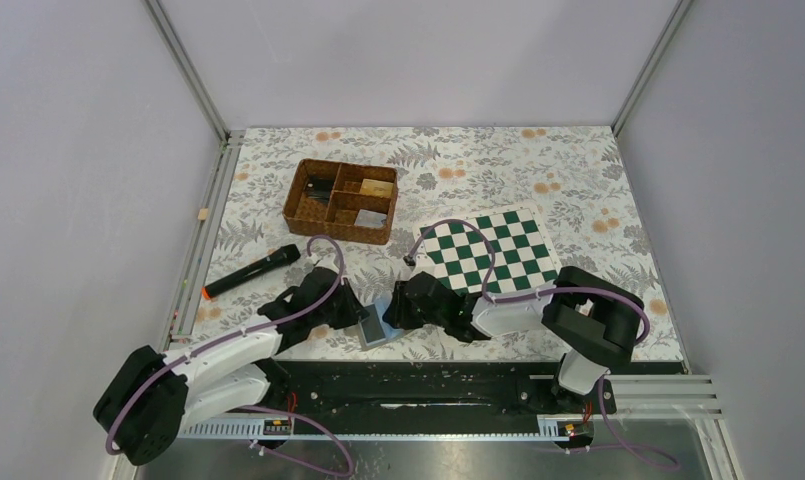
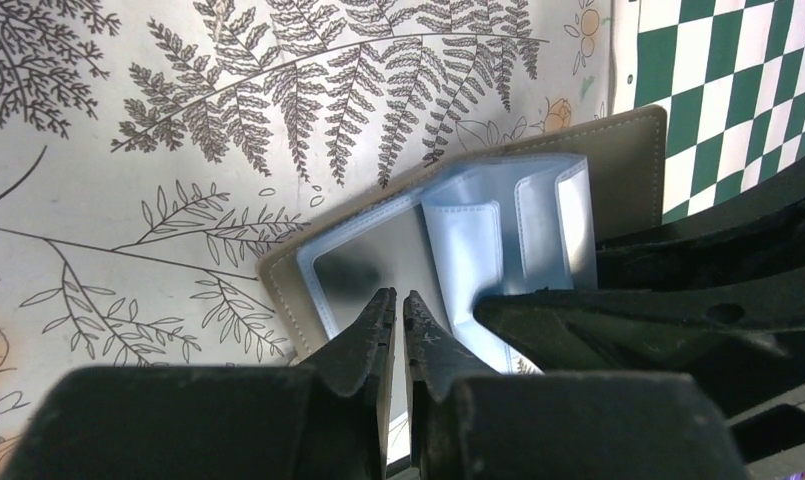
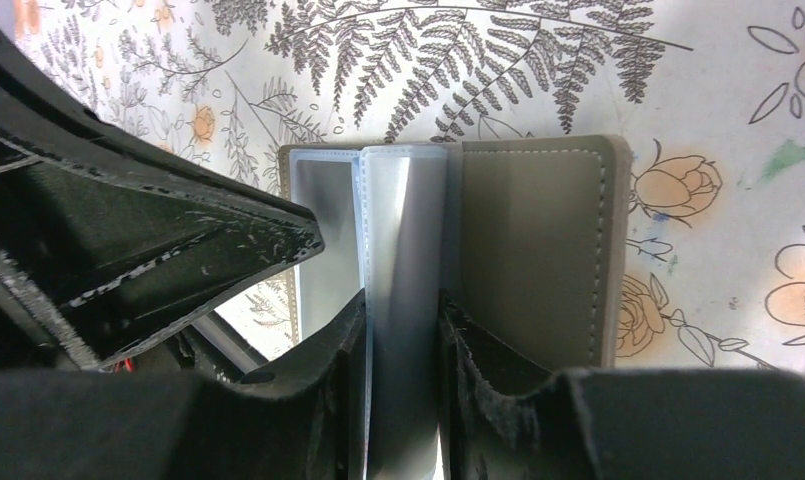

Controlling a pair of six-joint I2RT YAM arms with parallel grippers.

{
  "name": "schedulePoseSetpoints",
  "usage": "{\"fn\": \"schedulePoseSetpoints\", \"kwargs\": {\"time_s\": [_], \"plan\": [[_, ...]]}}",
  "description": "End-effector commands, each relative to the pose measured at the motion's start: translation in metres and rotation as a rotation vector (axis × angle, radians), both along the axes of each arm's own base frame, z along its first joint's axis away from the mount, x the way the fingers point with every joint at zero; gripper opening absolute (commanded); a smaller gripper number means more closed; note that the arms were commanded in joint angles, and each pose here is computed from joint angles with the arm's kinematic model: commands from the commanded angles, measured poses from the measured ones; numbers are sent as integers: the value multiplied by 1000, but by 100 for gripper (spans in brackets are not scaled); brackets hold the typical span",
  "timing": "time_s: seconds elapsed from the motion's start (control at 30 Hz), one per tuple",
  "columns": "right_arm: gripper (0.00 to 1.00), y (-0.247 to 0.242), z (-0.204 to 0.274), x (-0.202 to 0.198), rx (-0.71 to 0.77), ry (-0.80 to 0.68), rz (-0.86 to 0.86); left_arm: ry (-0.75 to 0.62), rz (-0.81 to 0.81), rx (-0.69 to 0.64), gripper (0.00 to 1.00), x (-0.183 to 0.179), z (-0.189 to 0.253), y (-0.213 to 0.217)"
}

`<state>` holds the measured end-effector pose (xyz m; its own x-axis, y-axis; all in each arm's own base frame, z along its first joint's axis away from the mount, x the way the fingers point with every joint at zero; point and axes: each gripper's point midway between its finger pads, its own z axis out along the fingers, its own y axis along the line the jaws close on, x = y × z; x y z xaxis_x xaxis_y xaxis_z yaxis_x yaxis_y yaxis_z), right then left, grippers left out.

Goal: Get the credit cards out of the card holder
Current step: Remove the credit card from the card holder.

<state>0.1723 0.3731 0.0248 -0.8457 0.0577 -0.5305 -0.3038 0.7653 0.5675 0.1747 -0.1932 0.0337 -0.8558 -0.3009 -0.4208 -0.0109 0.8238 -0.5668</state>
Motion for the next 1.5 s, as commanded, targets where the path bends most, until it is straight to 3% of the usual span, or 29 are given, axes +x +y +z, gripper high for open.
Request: {"fn": "schedulePoseSetpoints", "kwargs": {"time_s": [0.0, 0.27, 0.5, 0.77, 1.03, 1.47], "plan": [[33, 15, 34, 6, 140, -21, -8, -59, -27, -40, 7, 12, 13, -14], [39, 16, 39, 5, 161, -17, -5, -19, -56, -41, 7, 11, 4, -21], [60, 11, 38, 6, 139, -13, -21, -51, -72, -88, 7, 15, 17, -30], [74, -5, 48, 9, 104, -54, -48, -84, -107, -138, 7, 16, 30, -40], [71, -25, 64, 14, 71, -124, -85, -113, -136, -181, 7, 20, 44, -52], [45, -28, 100, 5, 154, -174, -29, -100, -178, -201, 8, 21, 45, -71]]}}
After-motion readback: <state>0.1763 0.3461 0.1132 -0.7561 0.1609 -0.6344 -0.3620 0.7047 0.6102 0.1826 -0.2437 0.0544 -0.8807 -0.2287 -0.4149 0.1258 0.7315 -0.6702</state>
